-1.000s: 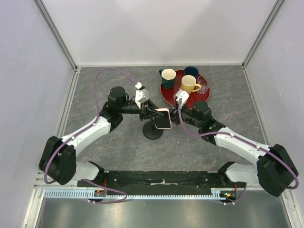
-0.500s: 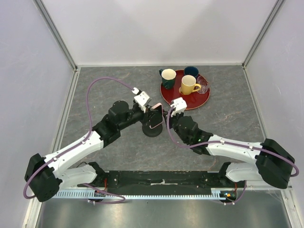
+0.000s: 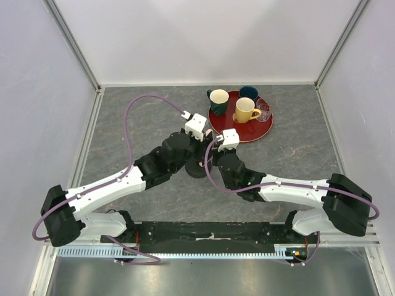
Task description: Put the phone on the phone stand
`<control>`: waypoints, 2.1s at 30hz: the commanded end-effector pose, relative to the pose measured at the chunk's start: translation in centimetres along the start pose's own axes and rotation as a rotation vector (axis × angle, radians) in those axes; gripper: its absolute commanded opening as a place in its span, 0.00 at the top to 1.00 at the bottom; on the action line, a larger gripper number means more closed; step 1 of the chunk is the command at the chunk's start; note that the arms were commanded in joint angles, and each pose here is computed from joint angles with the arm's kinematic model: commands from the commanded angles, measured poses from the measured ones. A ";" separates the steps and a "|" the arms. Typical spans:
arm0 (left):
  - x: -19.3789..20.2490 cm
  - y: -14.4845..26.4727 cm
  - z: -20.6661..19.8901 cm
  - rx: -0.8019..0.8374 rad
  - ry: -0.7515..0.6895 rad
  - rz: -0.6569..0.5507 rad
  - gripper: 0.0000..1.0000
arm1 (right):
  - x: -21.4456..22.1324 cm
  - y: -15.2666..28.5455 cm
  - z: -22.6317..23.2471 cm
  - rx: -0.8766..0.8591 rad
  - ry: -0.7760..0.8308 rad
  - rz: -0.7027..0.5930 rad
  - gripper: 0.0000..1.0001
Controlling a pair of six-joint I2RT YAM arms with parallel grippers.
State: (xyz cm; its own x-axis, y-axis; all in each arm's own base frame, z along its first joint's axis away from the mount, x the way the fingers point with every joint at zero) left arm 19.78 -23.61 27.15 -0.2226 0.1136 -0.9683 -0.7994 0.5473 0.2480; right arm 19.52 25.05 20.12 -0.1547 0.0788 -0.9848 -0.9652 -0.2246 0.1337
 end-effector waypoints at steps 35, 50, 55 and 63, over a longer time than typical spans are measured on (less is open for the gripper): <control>3.1 5.6 3.9 -0.121 -0.092 0.049 0.98 | -3.4 -0.1 -1.2 -1.067 0.111 0.126 0.11; 5.1 9.6 4.3 0.180 -0.322 -0.018 0.98 | -1.1 -5.2 1.7 -1.371 0.158 0.182 0.16; 5.2 9.5 4.5 0.169 -0.336 -0.022 0.98 | -0.9 -5.3 2.5 -1.432 0.153 0.179 0.21; 5.1 9.4 4.5 0.170 -0.333 -0.029 0.98 | -0.8 -5.4 3.7 -1.436 0.174 0.161 0.30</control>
State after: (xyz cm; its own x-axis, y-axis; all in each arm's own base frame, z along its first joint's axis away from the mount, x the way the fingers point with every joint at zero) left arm 13.46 -14.60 25.45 0.0047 0.2657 -0.9640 -0.6974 0.6918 0.1873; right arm 23.45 28.58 18.65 -0.2110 -0.1990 -0.9570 0.0799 -0.9793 0.1860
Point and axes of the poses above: each gripper's point midway between its finger pads, its own y axis back along the fingers, its own z axis along the line the jaws close on, x = y × z, the point moved 10 cm from there along y, back along the fingers, and after that the axes turned 1 degree about -y, right-handed, at the moved point
